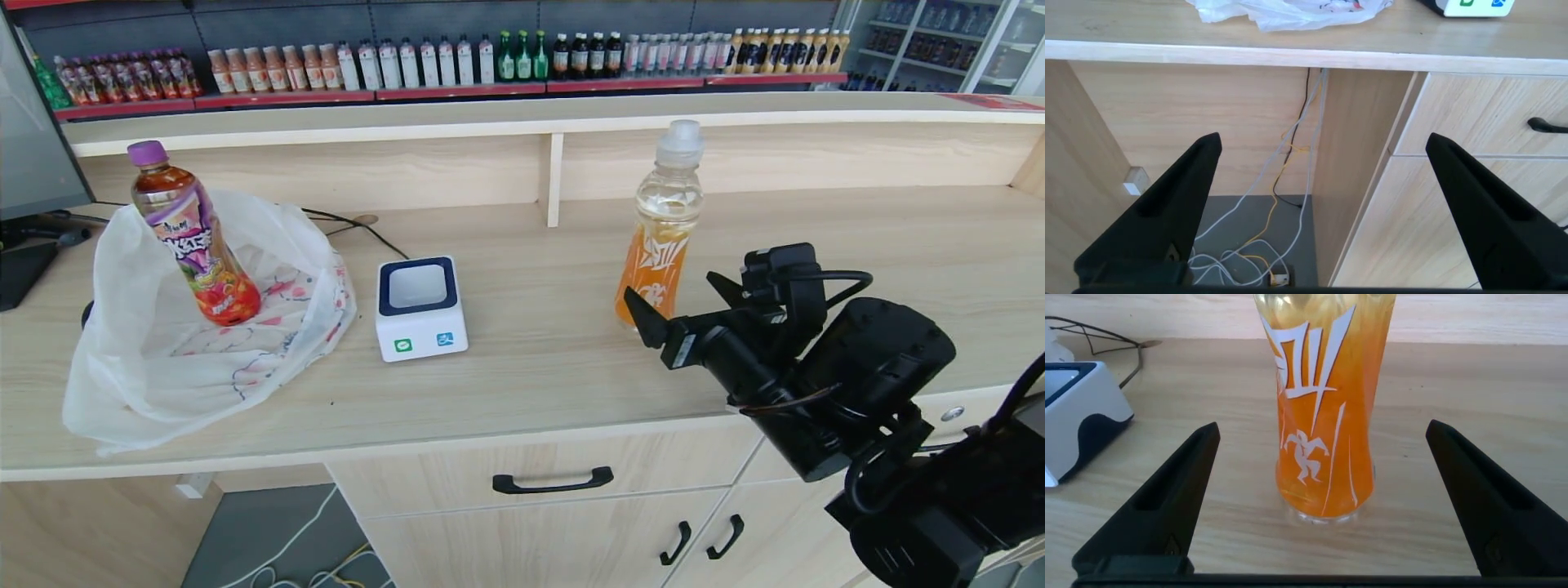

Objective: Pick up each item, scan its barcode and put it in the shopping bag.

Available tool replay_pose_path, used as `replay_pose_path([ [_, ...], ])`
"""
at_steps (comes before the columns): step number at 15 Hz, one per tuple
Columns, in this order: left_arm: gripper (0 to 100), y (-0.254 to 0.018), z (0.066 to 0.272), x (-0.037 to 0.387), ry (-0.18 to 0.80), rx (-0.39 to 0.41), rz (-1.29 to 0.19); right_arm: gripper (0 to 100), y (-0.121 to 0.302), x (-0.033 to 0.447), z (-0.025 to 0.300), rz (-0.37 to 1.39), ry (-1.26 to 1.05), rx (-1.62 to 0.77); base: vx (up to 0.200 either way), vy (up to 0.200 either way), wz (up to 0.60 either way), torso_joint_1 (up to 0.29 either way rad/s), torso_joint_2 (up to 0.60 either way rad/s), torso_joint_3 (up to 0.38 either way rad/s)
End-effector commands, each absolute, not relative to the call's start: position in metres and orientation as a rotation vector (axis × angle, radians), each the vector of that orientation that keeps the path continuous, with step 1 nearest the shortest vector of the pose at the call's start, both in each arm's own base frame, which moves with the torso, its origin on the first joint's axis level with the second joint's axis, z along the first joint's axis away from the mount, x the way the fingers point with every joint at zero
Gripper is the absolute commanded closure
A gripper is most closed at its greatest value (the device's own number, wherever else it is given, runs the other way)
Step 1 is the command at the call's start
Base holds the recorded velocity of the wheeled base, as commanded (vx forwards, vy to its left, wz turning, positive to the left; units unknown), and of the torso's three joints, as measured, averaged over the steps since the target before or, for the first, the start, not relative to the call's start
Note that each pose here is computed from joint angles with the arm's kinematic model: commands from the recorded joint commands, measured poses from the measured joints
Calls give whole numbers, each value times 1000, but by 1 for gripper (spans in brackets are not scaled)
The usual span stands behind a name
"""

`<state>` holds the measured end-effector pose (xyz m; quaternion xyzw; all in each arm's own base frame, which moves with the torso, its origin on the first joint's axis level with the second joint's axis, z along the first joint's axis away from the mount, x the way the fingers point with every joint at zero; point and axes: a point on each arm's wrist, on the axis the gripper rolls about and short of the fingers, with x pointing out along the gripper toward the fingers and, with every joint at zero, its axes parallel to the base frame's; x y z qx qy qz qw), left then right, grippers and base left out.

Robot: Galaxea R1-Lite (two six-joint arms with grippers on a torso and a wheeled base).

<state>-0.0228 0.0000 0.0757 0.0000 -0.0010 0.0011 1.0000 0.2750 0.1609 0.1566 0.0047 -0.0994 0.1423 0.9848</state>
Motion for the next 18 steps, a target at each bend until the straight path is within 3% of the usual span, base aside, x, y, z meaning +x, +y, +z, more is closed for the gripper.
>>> replay_pose_path([
  [1, 0, 0, 76, -23, -2, 0, 3, 0, 164, 286, 162, 280, -210, 8, 0, 0, 0, 0, 0, 0],
  [18, 0, 0, 76, -23, -3, 0, 3, 0, 177, 341, 190, 280, -214, -16, 0, 0, 0, 0, 0, 0],
])
